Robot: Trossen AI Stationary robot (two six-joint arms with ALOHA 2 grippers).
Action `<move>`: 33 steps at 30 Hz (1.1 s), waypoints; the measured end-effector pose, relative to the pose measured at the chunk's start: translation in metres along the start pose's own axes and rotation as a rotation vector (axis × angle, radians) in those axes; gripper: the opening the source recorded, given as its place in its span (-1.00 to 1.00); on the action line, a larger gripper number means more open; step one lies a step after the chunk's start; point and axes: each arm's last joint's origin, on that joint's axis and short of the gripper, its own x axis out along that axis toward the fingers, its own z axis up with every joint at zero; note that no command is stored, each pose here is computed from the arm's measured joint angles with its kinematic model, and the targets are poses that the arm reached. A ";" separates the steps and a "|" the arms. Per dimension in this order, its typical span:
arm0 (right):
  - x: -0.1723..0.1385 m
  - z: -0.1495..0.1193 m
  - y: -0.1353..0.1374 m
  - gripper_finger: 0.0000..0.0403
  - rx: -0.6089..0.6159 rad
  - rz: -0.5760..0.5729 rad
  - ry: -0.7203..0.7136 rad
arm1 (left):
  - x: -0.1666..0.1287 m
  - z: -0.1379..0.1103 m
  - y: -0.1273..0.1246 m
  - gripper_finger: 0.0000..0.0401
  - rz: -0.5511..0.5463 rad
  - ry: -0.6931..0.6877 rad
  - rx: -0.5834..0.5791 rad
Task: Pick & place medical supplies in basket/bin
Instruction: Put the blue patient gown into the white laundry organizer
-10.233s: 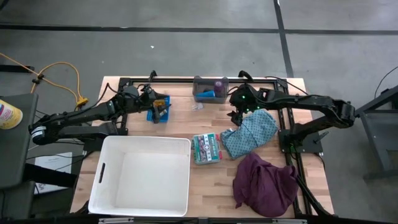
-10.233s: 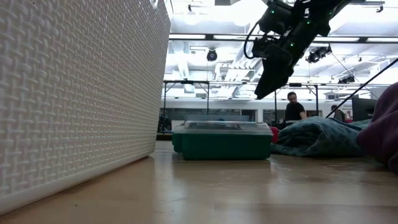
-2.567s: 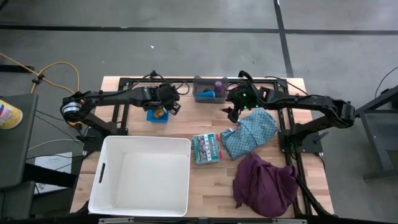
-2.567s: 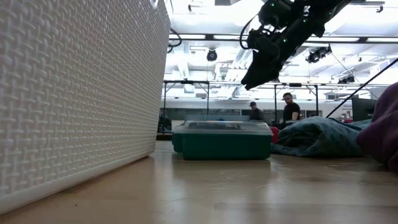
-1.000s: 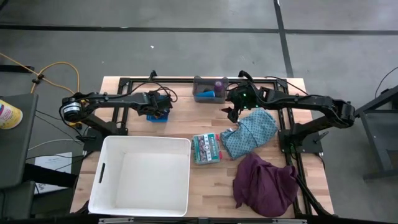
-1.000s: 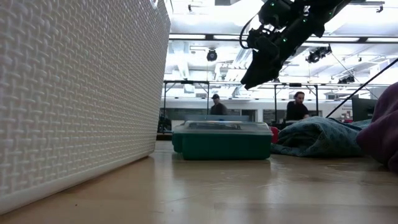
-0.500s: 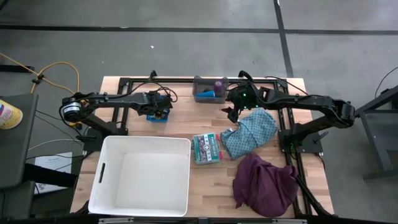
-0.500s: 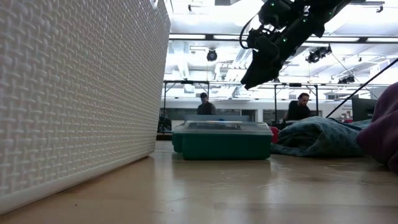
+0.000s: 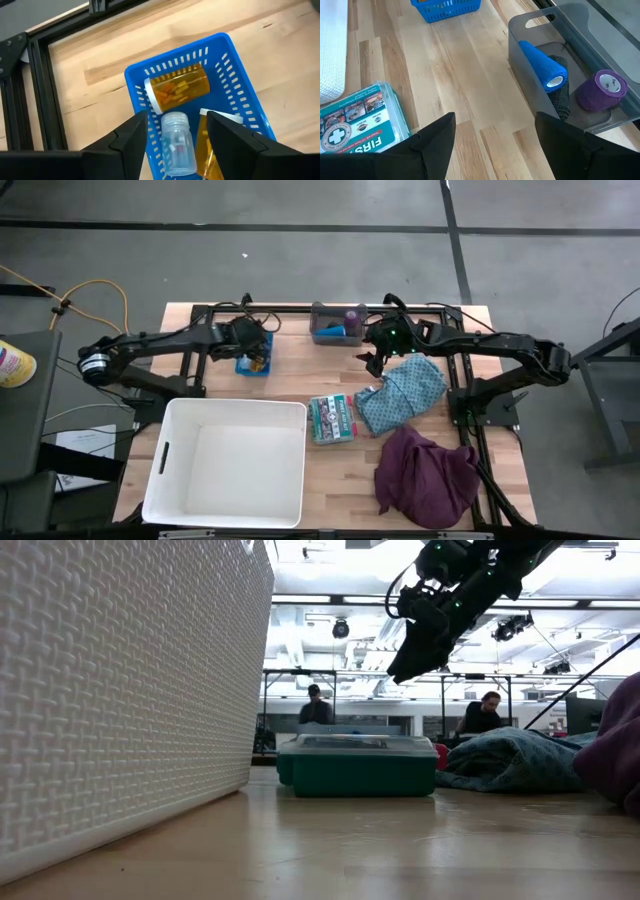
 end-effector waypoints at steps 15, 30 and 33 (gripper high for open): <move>0.000 0.000 0.000 0.30 0.000 0.000 0.000 | -0.002 0.007 -0.008 -0.03 -0.076 -0.080 0.170; 0.000 0.000 0.000 0.30 0.000 0.000 0.000 | -0.010 0.026 -0.030 -0.03 -0.419 -0.272 0.550; 0.000 0.000 0.000 0.30 0.000 0.000 0.000 | -0.010 0.026 -0.031 -0.03 -0.444 -0.277 0.588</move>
